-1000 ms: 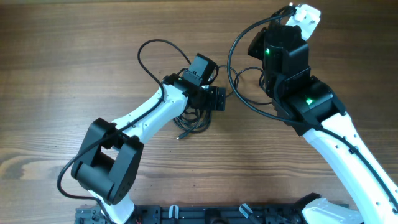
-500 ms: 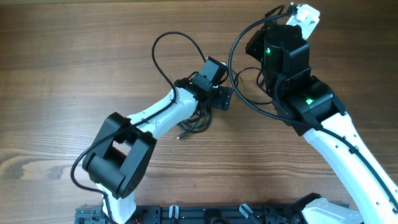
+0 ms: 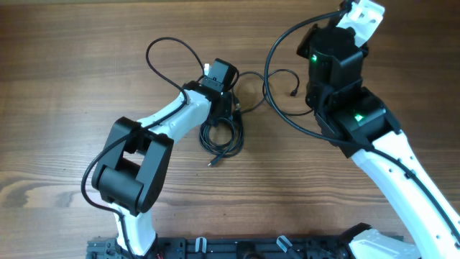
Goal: Untangle cables
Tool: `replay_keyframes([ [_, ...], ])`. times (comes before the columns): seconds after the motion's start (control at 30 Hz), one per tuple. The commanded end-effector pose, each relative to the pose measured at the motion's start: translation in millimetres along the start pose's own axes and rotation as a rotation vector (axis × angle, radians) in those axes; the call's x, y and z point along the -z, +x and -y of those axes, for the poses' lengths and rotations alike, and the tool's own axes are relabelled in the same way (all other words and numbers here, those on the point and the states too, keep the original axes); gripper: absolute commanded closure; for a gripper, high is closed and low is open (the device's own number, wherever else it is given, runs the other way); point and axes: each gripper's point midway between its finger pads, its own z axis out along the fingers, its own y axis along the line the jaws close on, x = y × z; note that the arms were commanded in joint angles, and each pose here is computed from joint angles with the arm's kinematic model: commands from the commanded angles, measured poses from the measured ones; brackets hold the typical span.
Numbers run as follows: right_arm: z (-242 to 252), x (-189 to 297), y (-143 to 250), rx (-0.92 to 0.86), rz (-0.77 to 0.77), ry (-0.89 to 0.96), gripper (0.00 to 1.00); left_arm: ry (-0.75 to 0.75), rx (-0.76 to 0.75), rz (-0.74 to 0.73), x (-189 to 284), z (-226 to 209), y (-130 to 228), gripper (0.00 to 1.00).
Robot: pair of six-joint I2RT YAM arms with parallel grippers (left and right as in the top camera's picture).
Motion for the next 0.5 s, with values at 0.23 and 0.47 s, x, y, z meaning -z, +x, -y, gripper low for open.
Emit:
replay_keyframes([
  [0.23, -7, 45, -8, 0.015, -0.114, -0.215, 0.75, 0.035, 0.072, -0.032, -5, 7, 5, 0.23],
  [0.47, -5, 28, 112, 0.102, -0.519, -0.154, 0.32, 0.029, 0.069, -0.063, -5, 6, 13, 0.0],
])
